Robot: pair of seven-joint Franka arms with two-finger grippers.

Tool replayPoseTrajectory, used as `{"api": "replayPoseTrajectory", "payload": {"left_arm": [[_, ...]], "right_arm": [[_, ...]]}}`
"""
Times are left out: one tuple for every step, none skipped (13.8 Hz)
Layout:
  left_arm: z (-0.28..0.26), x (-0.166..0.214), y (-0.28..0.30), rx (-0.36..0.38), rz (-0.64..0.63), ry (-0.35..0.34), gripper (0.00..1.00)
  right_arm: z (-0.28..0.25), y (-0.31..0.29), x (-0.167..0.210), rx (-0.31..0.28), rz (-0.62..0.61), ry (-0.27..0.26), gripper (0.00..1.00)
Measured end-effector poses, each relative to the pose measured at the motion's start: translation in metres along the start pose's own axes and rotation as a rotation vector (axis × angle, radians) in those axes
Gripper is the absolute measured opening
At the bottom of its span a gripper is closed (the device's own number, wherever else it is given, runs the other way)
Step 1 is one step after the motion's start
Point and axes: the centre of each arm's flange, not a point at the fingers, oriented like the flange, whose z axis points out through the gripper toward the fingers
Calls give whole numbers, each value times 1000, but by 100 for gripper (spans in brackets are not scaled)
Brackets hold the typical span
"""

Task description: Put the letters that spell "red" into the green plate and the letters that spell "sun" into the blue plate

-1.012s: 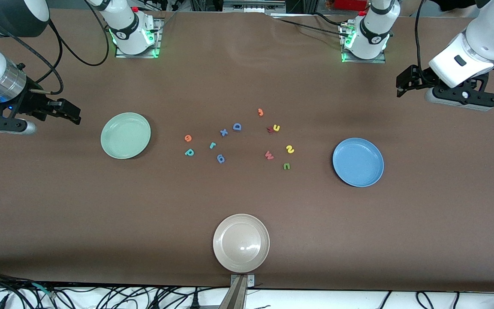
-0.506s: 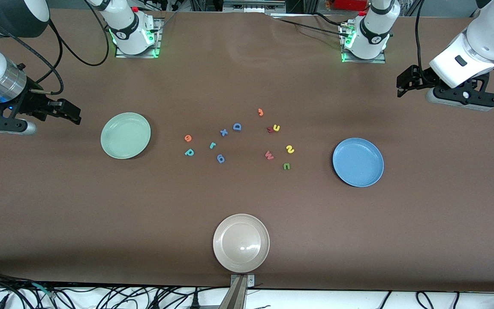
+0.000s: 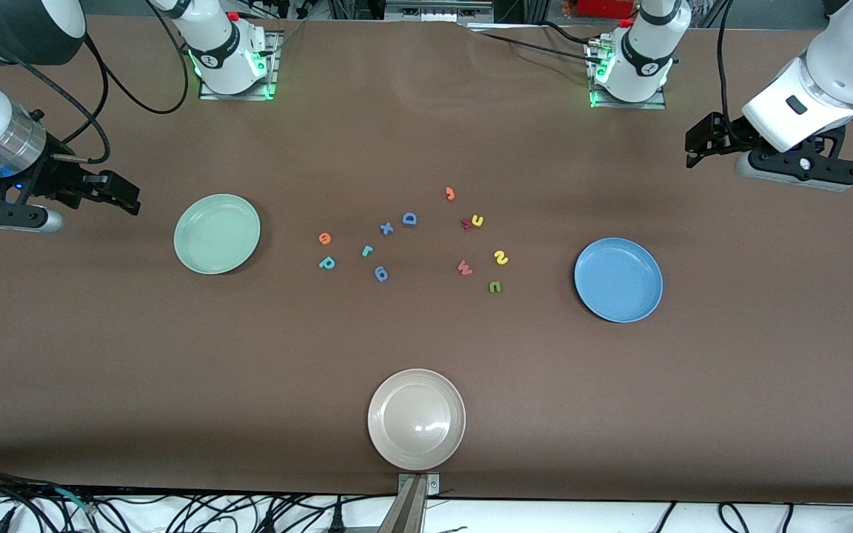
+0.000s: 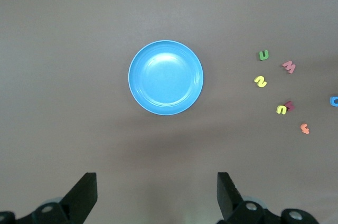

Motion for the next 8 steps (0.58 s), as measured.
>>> {"api": "replayPoseTrajectory", "payload": {"left_arm": [[0, 0, 0, 0, -1, 0, 100], [0, 0, -1, 0, -3, 0, 100], [0, 0, -2, 0, -4, 0, 100], [0, 0, -3, -1, -6, 0, 100], [0, 0, -3, -1, -6, 0, 100], [0, 0, -3, -1, -6, 0, 100], [0, 0, -3, -1, -7, 0, 100], [0, 0, -3, -1, -7, 0, 100]], "right_arm": [[0, 0, 0, 0, 0, 0, 100], [0, 0, 0, 0, 0, 0, 100], [0, 0, 0, 0, 0, 0, 100], [0, 0, 0, 0, 0, 0, 100], [0, 0, 0, 0, 0, 0, 100], [0, 0, 0, 0, 0, -1, 100], [1, 0, 0, 0, 0, -2, 100], [1, 0, 0, 0, 0, -2, 100]]}}
